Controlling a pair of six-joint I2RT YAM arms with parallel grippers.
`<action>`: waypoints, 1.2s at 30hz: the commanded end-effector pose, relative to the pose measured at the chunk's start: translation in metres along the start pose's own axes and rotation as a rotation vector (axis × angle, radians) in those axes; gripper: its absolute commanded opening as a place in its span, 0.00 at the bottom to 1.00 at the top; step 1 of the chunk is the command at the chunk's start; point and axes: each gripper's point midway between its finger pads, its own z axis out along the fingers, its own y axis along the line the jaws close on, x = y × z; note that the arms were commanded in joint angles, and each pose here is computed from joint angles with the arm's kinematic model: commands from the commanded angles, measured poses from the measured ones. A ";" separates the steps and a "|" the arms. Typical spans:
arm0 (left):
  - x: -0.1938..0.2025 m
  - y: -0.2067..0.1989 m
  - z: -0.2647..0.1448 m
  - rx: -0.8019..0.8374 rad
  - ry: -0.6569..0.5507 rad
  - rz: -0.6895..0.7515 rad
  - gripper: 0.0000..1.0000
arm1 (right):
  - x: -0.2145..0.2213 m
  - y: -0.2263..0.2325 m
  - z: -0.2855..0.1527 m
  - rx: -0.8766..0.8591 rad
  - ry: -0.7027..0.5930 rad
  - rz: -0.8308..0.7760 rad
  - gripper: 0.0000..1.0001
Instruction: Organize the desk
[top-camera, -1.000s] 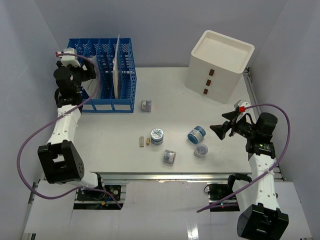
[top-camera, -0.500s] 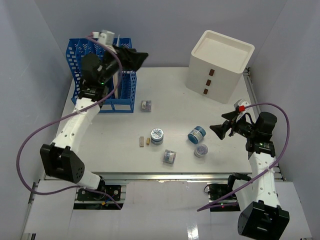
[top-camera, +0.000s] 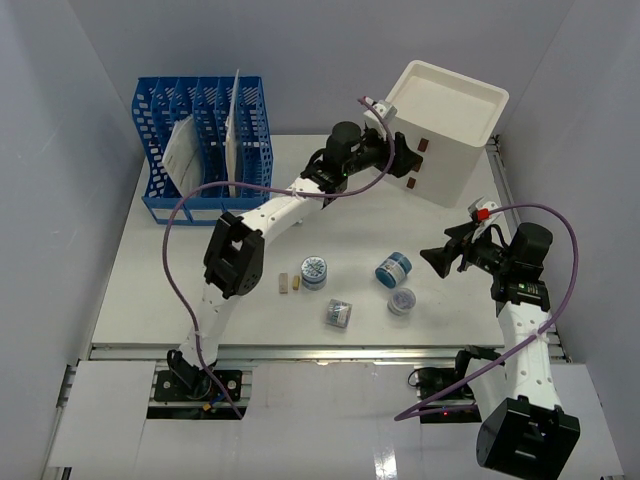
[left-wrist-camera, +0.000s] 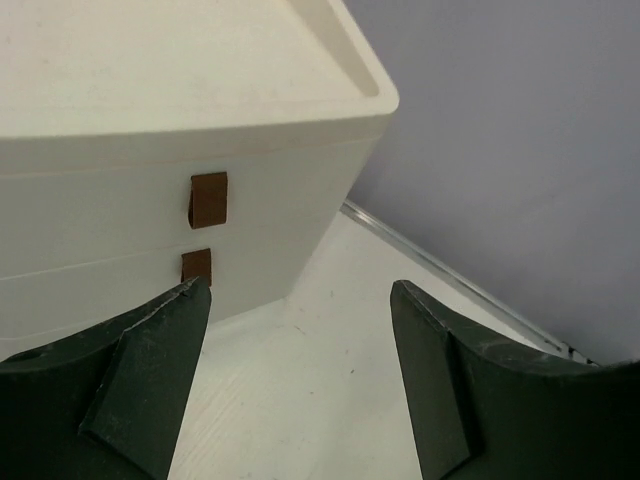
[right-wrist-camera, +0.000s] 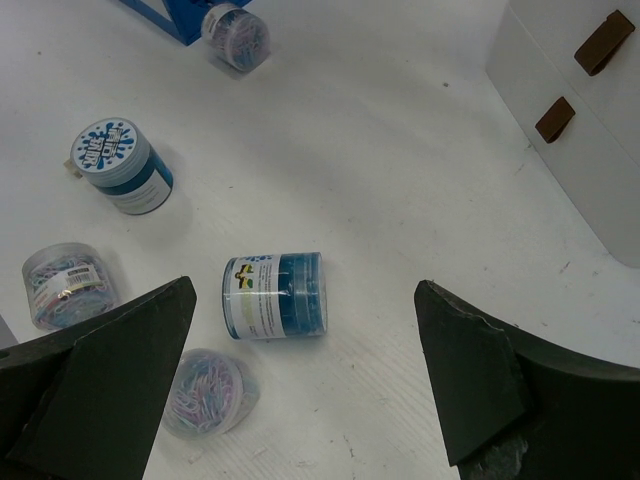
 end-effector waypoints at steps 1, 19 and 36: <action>-0.039 0.011 0.028 -0.034 -0.138 0.117 0.82 | -0.007 -0.008 -0.001 0.038 -0.017 -0.013 0.97; 0.006 0.017 0.074 -0.068 -0.285 0.218 0.71 | -0.012 -0.003 0.001 0.021 -0.038 0.012 0.97; 0.016 0.016 0.084 -0.119 -0.356 0.222 0.00 | -0.015 0.001 0.000 0.009 -0.053 0.013 0.98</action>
